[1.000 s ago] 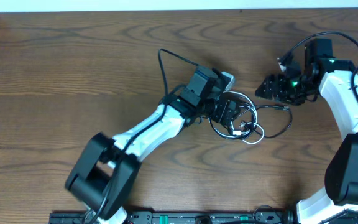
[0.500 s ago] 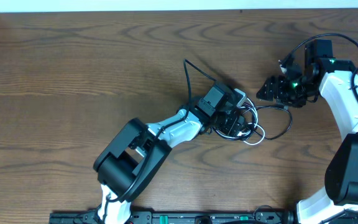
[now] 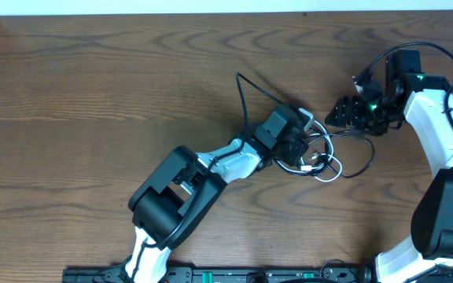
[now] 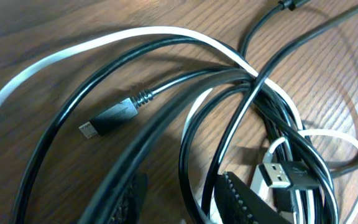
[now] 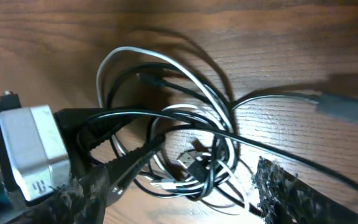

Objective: Untangle cables

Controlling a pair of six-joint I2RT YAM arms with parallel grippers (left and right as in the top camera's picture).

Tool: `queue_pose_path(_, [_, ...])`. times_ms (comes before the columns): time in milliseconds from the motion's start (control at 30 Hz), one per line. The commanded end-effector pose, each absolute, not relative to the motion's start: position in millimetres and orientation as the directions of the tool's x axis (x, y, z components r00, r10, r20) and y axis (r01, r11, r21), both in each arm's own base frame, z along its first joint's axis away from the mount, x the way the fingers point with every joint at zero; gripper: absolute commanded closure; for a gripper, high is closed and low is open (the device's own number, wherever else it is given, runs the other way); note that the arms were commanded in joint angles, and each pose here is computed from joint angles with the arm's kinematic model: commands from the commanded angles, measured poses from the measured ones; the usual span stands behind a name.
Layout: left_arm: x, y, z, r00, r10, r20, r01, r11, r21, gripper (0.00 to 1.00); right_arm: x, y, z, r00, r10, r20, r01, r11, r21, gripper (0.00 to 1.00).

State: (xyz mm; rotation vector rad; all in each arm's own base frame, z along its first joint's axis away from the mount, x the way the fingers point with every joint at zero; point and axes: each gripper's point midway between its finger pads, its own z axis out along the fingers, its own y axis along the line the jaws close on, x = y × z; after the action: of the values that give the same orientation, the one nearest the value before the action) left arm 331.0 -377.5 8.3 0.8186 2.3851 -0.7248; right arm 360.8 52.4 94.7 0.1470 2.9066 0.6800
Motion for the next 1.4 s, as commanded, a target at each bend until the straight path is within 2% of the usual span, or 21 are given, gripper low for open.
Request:
queue_pose_path(0, [321.0, -360.9, -35.6, -0.717, 0.444, -0.537, 0.632, 0.739, -0.232, 0.74, 363.7, 50.7, 96.8, -0.981, 0.142, -0.129, 0.07, 0.891, 0.449, 0.28])
queue_pose_path(100, [324.1, -355.7, -33.0, -0.717, 0.443, -0.538, 0.621, 0.757, -0.204, 0.92, 360.9, 48.7, 95.2, -0.983, 0.143, -0.117, 0.078, 0.897, 0.436, 0.28])
queue_pose_path(200, [328.5, -348.2, -11.6, -0.74, 0.405, -0.537, 0.586, 0.779, -0.221, 0.93, 359.5, 48.9, 94.9, -0.984, 0.143, -0.111, 0.081, 0.896, 0.437, 0.28])
queue_pose_path(300, [336.1, -329.1, 39.6, -0.765, 0.33, -0.553, 0.53, 0.81, -0.25, 0.93, 359.8, 57.3, 96.3, -0.985, 0.125, -0.116, 0.061, 0.891, 0.451, 0.29])
queue_pose_path(333, [337.3, -316.8, 71.6, -0.761, 0.304, -0.574, 0.518, 0.817, -0.254, 0.92, 359.6, 72.1, 101.0, -0.988, 0.088, -0.128, 0.013, 0.868, 0.497, 0.3])
queue_pose_path(467, [334.6, -291.7, 133.4, -0.738, 0.247, -0.628, 0.5, 0.825, -0.264, 0.93, 358.7, 119.2, 115.6, -0.983, -0.022, -0.185, -0.131, 0.787, 0.603, 0.37])
queue_pose_path(600, [338.5, -265.6, 177.1, -0.71, 0.177, -0.681, 0.471, 0.839, -0.273, 0.93, 356.5, 158.3, 119.4, -0.97, -0.097, -0.225, -0.218, 0.762, 0.61, 0.4])
queue_pose_path(733, [352.4, -234.0, 195.9, -0.735, 0.032, -0.678, 0.35, 0.873, -0.339, 0.93, 350.8, 184.8, 123.5, -0.957, -0.15, -0.249, -0.277, 0.73, 0.625, 0.43])
queue_pose_path(833, [356.9, -224.8, 201.9, -0.765, -0.045, -0.642, 0.314, 0.845, -0.433, 0.92, 353.6, 190.3, 121.6, -0.968, -0.109, -0.227, -0.229, 0.754, 0.615, 0.48])
queue_pose_path(967, [359.9, -219.5, 207.5, -0.8, -0.129, -0.586, 0.265, 0.801, -0.537, 0.92, 366.1, 168.4, 95.2, -0.978, 0.128, -0.166, 0.047, 0.906, 0.421, 0.47])
queue_pose_path(1167, [357.7, -228.2, 217.8, -0.808, -0.152, -0.569, 0.279, 0.753, -0.596, 0.92, 363.2, 202.5, 72.0, -0.967, 0.185, -0.178, 0.093, 0.899, 0.428, 0.48])
queue_pose_path(1367, [359.0, -222.0, 259.8, -0.725, -0.197, -0.66, 0.338, 0.733, -0.59, 0.93, 359.6, 180.1, 38.9, -0.938, 0.311, -0.154, 0.258, 0.921, 0.291, 0.45])
